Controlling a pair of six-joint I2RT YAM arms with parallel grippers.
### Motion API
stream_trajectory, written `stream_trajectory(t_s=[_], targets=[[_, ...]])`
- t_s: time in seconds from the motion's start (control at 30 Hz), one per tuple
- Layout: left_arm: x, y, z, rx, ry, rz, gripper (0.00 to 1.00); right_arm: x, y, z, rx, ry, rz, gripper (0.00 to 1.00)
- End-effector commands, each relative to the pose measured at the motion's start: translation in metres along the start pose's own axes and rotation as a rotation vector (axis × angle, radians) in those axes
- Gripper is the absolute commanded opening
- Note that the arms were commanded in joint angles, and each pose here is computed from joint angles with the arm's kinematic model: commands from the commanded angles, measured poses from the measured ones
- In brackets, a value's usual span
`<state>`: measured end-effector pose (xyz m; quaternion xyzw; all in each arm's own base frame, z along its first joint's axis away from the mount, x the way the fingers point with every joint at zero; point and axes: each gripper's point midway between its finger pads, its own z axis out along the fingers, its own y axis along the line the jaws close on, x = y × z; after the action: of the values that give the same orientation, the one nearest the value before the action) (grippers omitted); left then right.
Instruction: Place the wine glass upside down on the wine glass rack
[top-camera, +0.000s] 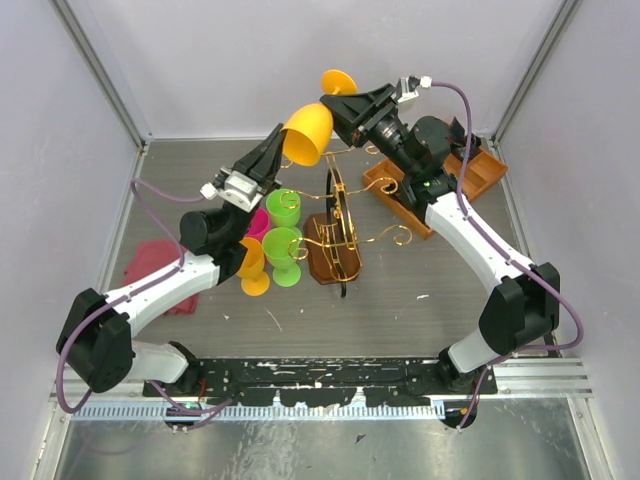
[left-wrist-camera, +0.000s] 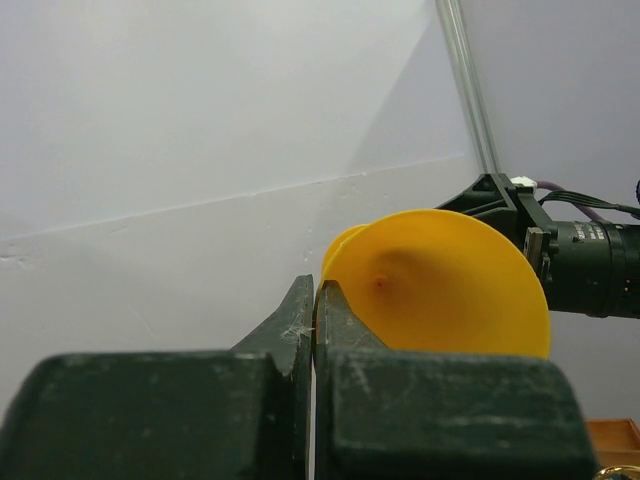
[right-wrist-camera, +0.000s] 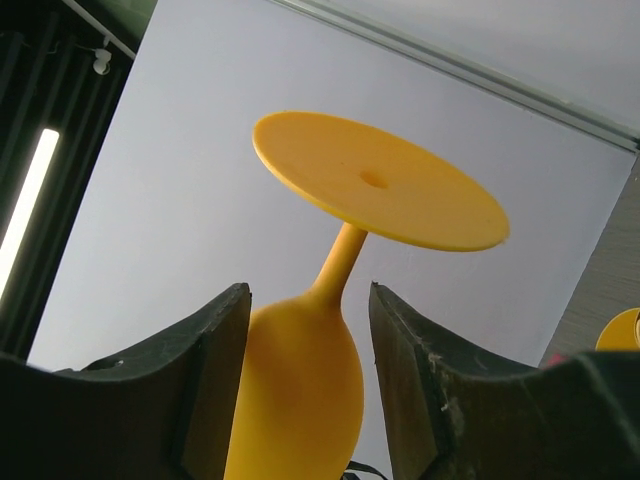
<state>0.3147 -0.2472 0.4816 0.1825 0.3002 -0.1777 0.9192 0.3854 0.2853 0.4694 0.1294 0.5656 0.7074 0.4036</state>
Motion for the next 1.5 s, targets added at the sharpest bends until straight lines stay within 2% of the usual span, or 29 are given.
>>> stream_trajectory(t_s=[0.0, 0.13, 0.53, 0.6, 0.7, 0.9, 1.07, 1.3, 1.47], targets=[[-0.021, 0.003, 0.003, 0.001, -0.057, 0.018, 0.00, 0.001, 0.034, -0.003, -0.105, 0.013, -0.036, 0.55], [-0.019, 0.001, 0.003, 0.007, -0.048, 0.031, 0.00, 0.003, 0.034, -0.003, -0.113, 0.025, -0.034, 0.47], [-0.018, -0.001, 0.003, 0.018, -0.044, 0.031, 0.00, 0.004, 0.037, -0.004, -0.121, 0.029, -0.091, 0.13], [-0.017, -0.001, 0.001, 0.020, -0.039, 0.035, 0.07, 0.003, 0.039, -0.004, -0.120, 0.024, -0.124, 0.08], [-0.015, -0.002, -0.002, 0.026, -0.028, 0.043, 0.30, -0.002, 0.039, -0.005, -0.106, 0.006, -0.183, 0.01], [0.000, -0.006, -0.017, 0.048, 0.048, 0.074, 0.45, -0.030, 0.046, -0.010, -0.077, -0.065, -0.300, 0.01], [0.012, -0.009, -0.038, 0.083, 0.153, 0.078, 0.57, -0.071, 0.056, -0.020, 0.009, -0.171, -0.493, 0.01], [0.038, -0.021, -0.067, 0.140, 0.305, 0.034, 0.60, -0.132, 0.069, -0.052, 0.155, -0.342, -0.726, 0.01], [0.045, 0.005, -0.055, 0.005, 0.398, 0.031, 0.63, -0.155, 0.078, -0.087, 0.277, -0.440, -0.877, 0.01]])
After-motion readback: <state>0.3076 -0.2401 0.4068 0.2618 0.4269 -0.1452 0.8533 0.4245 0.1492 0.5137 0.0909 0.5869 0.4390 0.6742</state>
